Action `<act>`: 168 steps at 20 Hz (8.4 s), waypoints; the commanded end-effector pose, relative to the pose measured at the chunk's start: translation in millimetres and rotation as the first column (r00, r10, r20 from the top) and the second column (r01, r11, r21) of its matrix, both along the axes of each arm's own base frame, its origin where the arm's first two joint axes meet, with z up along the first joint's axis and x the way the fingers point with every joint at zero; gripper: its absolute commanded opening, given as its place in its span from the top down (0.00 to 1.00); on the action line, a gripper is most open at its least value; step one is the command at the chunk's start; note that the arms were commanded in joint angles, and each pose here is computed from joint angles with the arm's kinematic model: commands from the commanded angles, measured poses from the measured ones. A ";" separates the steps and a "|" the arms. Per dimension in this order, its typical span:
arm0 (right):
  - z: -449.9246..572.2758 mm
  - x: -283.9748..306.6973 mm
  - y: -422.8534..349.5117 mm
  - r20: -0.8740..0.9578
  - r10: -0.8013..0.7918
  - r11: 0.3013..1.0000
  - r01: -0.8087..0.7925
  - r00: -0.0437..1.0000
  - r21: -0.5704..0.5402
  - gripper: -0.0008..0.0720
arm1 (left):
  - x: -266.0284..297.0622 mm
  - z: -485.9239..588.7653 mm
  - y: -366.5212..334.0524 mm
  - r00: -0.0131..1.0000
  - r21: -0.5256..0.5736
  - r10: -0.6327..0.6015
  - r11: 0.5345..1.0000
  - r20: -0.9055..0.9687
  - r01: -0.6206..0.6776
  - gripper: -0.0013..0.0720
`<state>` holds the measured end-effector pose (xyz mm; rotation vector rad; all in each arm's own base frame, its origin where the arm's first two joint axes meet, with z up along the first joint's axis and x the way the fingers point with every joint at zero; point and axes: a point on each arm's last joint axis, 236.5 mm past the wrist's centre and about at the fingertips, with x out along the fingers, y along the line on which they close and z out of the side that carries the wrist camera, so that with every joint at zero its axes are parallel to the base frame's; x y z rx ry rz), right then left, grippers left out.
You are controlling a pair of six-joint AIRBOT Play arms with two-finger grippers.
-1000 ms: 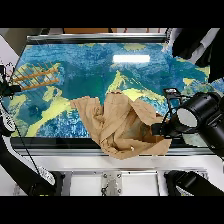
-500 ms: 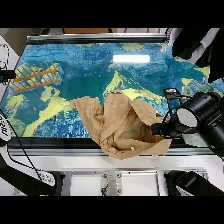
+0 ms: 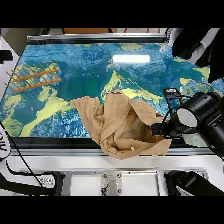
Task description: Fold the clothes and pants, and hang the long-sleeved shirts on hangers.
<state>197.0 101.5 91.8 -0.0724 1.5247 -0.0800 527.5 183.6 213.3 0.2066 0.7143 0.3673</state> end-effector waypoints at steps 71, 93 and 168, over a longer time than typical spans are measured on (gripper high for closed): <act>94.7 94.5 40.3 0.213 0.136 0.969 -0.175 0.968 0.172 0.97 | -308.8 -196.3 -420.5 -0.325 -0.557 -0.922 -0.385 0.209 0.736 0.97; 77.9 79.4 197.5 0.239 0.192 0.853 -0.282 0.952 0.439 0.97 | -295.5 -197.9 -423.8 -0.305 -0.540 -0.931 -0.364 0.199 0.759 0.96; 27.3 57.0 14.0 0.859 0.291 0.140 -0.907 0.421 0.397 0.15 | -300.2 -196.5 -423.2 -0.318 -0.549 -0.926 -0.378 0.206 0.745 0.96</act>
